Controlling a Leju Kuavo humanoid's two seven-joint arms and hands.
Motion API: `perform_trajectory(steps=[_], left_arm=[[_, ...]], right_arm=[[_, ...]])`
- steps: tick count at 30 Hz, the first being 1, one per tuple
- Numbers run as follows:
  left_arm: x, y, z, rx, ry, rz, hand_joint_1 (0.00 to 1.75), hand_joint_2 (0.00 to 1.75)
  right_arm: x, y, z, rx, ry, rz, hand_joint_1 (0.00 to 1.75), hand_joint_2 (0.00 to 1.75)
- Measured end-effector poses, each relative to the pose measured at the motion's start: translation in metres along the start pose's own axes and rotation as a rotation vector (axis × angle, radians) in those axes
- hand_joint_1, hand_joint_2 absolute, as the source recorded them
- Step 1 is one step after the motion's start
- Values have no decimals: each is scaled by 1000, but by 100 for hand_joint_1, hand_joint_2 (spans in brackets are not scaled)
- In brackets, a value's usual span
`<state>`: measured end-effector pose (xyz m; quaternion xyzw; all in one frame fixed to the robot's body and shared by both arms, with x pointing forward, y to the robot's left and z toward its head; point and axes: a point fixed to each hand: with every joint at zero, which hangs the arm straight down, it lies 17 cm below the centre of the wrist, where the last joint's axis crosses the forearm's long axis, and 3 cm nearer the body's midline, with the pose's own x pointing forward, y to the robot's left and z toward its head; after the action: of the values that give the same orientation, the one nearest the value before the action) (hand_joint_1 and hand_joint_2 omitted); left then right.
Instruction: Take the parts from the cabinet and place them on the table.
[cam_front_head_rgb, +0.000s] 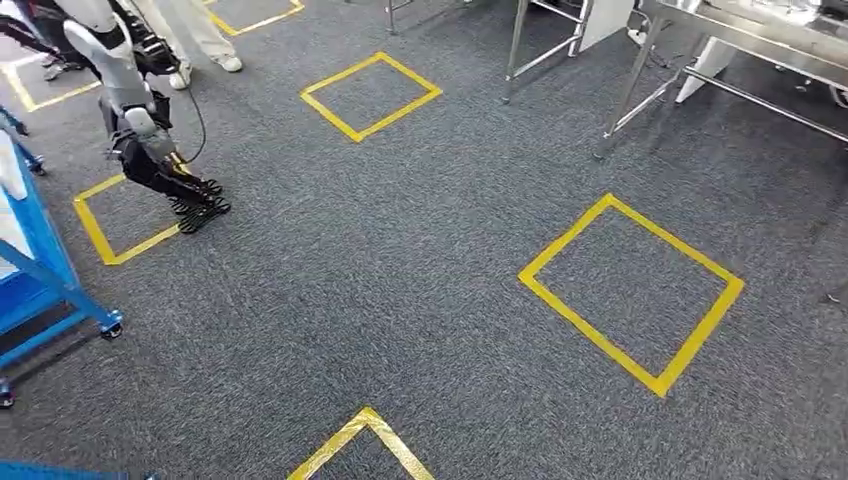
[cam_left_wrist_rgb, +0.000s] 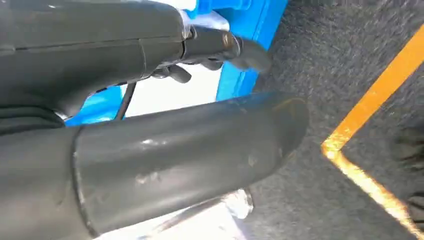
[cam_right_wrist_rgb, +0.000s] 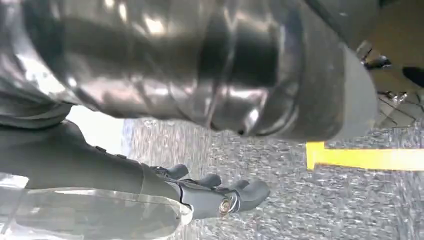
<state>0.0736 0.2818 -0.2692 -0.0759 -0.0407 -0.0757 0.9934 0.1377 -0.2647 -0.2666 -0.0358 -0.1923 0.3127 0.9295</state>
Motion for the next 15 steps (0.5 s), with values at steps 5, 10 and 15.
perform_trajectory(steps=[5, 10, 15], left_arm=[[-3, 1, 0, 3, 5, 2, 0, 0], [-5, 2, 0, 4, 6, 2, 0, 0], [-1, 2, 0, 5, 1, 1, 0, 0]], right_arm=[[2, 1, 0, 1, -2, 1, 0, 0], [7, -3, -1, -4, -10, 3, 0, 0], [4, -1, -1, -1, -6, 3, 0, 0]])
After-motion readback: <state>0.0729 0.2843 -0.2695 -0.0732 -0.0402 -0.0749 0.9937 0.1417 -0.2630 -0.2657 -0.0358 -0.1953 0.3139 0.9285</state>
